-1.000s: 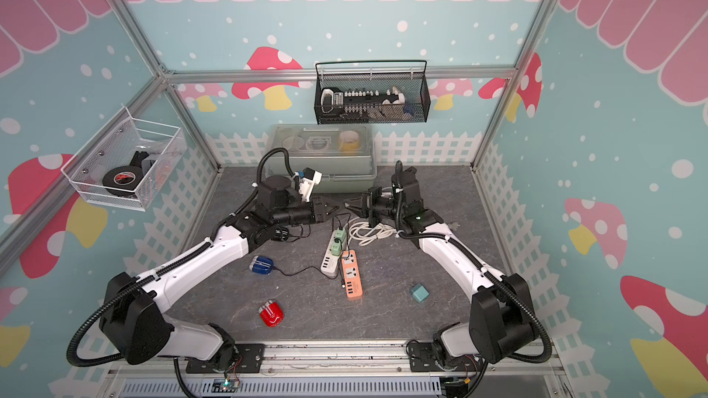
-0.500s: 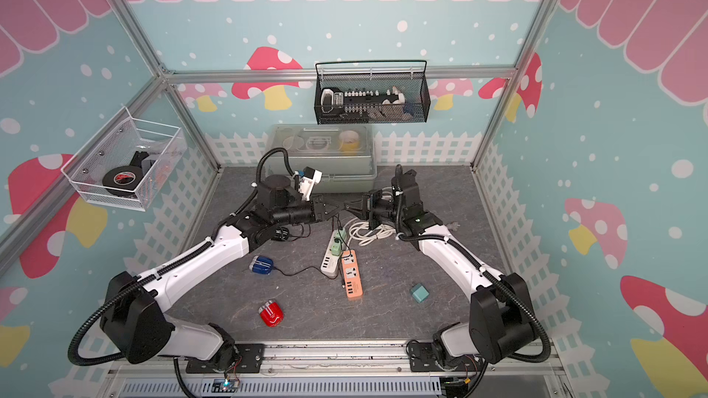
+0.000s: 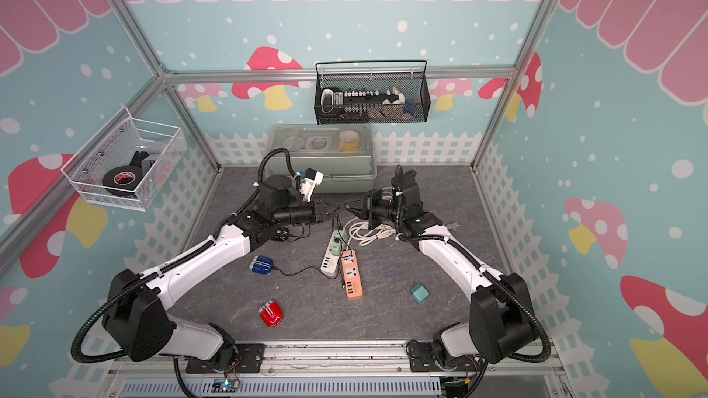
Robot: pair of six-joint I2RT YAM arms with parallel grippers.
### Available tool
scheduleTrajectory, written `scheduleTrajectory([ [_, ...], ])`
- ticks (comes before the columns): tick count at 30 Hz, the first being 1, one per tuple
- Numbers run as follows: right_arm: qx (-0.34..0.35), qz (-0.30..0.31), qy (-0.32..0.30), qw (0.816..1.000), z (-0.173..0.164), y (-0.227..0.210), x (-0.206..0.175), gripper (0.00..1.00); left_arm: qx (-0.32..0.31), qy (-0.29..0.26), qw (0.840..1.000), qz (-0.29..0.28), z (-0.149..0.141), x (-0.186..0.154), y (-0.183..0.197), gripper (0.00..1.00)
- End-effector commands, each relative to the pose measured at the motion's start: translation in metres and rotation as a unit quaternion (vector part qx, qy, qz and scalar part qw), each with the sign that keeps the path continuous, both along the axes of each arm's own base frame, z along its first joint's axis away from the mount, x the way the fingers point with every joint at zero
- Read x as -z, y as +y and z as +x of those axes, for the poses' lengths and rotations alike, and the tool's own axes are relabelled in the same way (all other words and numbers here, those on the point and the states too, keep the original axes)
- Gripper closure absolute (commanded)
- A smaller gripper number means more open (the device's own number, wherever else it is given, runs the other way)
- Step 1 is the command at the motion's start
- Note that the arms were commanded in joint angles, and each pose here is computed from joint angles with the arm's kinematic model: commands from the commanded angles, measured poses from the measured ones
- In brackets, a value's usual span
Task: Charge the electric shaver
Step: Pick up the charging cable from the center of the board.
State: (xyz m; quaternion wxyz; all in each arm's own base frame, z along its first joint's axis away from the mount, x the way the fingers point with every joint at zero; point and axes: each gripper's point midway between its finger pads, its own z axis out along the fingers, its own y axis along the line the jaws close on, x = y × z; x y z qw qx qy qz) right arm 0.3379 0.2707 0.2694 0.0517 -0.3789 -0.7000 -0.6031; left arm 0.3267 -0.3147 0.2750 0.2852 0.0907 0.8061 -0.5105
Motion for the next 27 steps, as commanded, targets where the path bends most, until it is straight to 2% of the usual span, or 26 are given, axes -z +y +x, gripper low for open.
scheduleTrajectory([
  [1, 0.007, 0.014, -0.011, 1.0, 0.0, -0.002, -0.012, 0.96, 0.001, -0.003, 1.0, 0.001, 0.003, 0.001, -0.001, 0.9],
  [5, 0.008, 0.014, -0.009, 1.0, -0.002, -0.003, -0.011, 0.96, 0.0, -0.003, 1.0, -0.001, 0.005, -0.001, -0.003, 0.95],
  [7, 0.009, 0.013, -0.008, 1.0, -0.002, -0.003, -0.01, 0.92, 0.0, 0.0, 1.0, -0.003, 0.006, -0.002, -0.003, 1.0],
  [11, 0.009, 0.001, -0.02, 1.0, -0.002, -0.006, -0.011, 0.72, -0.013, 0.004, 1.0, -0.012, 0.007, -0.006, -0.001, 1.0],
  [13, 0.011, -0.047, -0.028, 0.998, -0.006, -0.019, -0.003, 0.62, -0.023, 0.012, 0.999, -0.024, 0.007, -0.01, 0.001, 1.0],
  [15, 0.028, -0.125, -0.029, 0.991, -0.011, -0.05, 0.011, 0.54, -0.031, 0.022, 0.999, -0.039, 0.006, -0.013, 0.002, 1.0],
  [17, 0.037, -0.215, -0.03, 0.976, -0.017, -0.088, 0.026, 0.49, -0.038, 0.038, 0.997, -0.053, 0.005, -0.012, 0.003, 1.0],
  [21, 0.031, -0.399, 0.041, 0.915, -0.061, -0.168, 0.069, 0.41, -0.048, 0.08, 0.993, -0.073, 0.001, -0.006, 0.004, 1.0],
  [25, -0.002, -0.487, 0.15, 0.861, -0.123, -0.214, 0.127, 0.36, -0.05, 0.136, 0.985, -0.098, -0.005, 0.001, 0.003, 1.0],
  [27, -0.028, -0.498, 0.19, 0.846, -0.147, -0.222, 0.155, 0.34, -0.047, 0.159, 0.979, -0.117, -0.009, 0.001, 0.002, 1.0],
])
